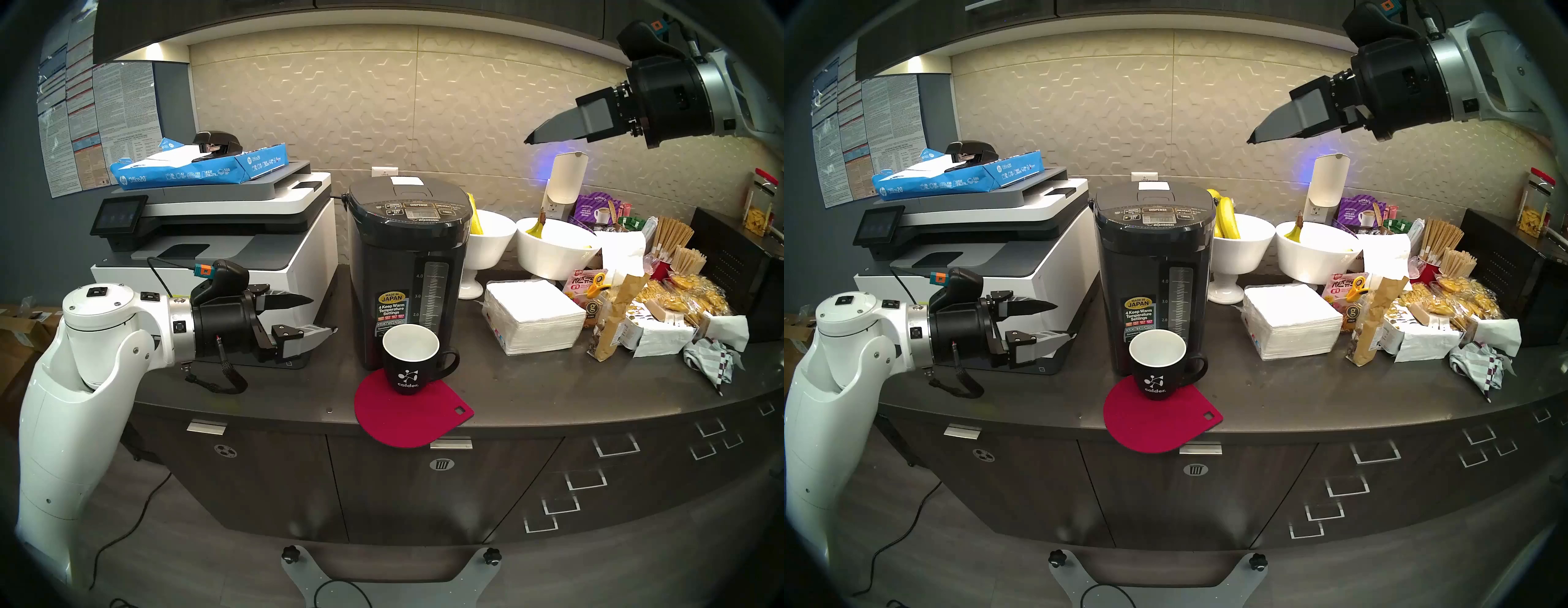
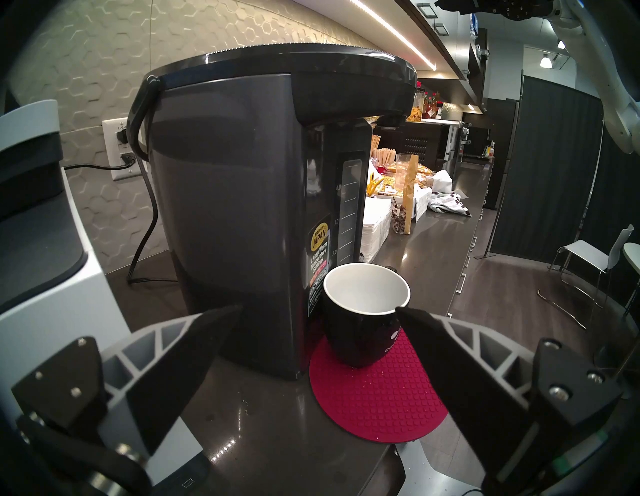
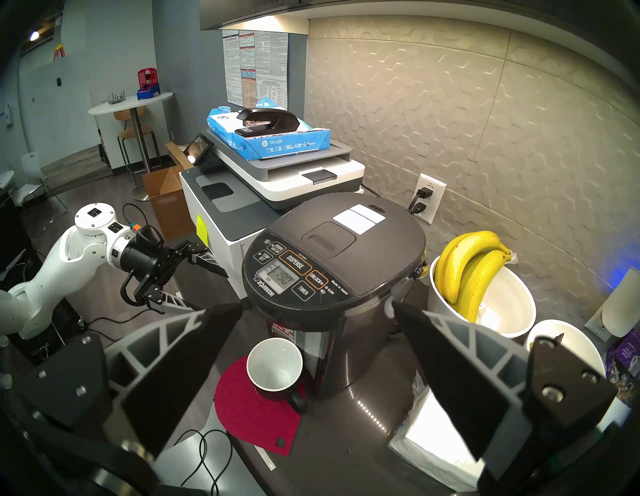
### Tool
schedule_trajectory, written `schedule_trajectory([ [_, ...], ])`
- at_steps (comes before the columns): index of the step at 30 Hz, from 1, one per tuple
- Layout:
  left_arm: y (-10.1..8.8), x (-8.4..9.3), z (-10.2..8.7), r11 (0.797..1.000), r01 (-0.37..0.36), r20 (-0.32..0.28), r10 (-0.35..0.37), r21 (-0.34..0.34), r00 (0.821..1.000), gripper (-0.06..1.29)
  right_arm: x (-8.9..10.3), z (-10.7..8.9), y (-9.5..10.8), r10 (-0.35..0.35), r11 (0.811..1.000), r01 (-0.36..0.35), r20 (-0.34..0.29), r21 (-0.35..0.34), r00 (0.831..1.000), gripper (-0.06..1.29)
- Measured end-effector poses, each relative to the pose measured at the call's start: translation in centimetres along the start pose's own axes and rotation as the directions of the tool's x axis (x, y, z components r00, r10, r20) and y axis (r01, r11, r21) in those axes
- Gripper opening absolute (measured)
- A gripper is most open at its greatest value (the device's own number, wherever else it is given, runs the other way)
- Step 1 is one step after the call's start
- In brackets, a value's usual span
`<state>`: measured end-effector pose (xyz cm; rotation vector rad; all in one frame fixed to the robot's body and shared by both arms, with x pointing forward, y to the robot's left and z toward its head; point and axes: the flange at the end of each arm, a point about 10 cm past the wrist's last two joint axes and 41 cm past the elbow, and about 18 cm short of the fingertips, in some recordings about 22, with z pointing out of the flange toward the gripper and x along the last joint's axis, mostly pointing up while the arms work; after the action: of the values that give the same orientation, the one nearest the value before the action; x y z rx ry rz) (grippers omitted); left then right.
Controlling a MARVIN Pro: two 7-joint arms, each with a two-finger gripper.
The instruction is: Press the water dispenser button and fill the cup
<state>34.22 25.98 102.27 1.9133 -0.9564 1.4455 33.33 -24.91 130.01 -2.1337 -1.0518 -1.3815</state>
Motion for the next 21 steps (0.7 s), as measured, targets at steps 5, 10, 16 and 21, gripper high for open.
schedule_trajectory([
  [5,-0.01,-0.05,0.02,1.000,0.001,0.001,-0.001,0.000,1.000,1.27,-0.11,0.10,0.05,0.003,1.000,-0.003,0.003,0.001,1.000,1.23],
  [10,-0.02,-0.08,0.03,1.000,0.002,0.002,-0.002,0.000,1.000,1.27,-0.16,0.15,0.07,0.004,1.000,-0.004,0.004,0.002,1.000,1.23],
  [16,-0.03,-0.11,0.04,1.000,0.003,0.002,-0.003,0.000,1.000,1.27,-0.18,0.18,0.08,0.004,1.000,-0.004,0.005,0.002,1.000,1.23],
  [21,-0.04,-0.13,0.05,1.000,0.003,0.002,-0.003,0.000,1.000,1.27,-0.20,0.20,0.08,0.005,1.000,-0.005,0.006,0.003,1.000,1.23],
])
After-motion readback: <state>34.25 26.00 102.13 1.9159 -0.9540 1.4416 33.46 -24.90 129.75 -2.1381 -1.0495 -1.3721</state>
